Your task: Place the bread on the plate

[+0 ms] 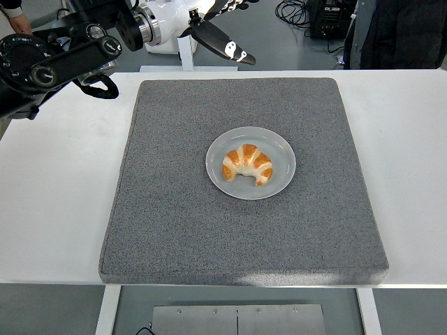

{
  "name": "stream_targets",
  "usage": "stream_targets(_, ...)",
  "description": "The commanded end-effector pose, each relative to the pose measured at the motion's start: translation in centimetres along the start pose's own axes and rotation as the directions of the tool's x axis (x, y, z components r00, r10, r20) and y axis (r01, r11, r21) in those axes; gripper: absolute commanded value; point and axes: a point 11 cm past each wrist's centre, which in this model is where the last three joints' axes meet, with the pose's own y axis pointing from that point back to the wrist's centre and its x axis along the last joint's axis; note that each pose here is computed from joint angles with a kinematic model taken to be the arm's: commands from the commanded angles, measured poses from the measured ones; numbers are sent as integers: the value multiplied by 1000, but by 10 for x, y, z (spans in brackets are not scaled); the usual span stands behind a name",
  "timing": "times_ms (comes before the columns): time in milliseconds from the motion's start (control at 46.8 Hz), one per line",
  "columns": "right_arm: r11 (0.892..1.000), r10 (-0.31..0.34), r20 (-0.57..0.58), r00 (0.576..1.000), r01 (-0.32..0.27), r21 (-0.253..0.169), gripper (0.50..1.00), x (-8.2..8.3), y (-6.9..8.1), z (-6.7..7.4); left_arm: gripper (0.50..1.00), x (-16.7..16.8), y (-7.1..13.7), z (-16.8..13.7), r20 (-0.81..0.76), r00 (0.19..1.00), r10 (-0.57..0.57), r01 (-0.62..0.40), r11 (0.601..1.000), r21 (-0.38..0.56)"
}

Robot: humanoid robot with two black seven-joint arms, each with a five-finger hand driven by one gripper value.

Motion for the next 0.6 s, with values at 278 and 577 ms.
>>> stream_targets(278,1000,0,0,1000,0,0,1000,0,0,0,990,17,13,-34,-330,930,161,-163,986,22)
stream_targets(577,1000,0,0,1000,0,0,1000,0,0,0,992,10,22,-76,-502,826,256,-247,965,85)
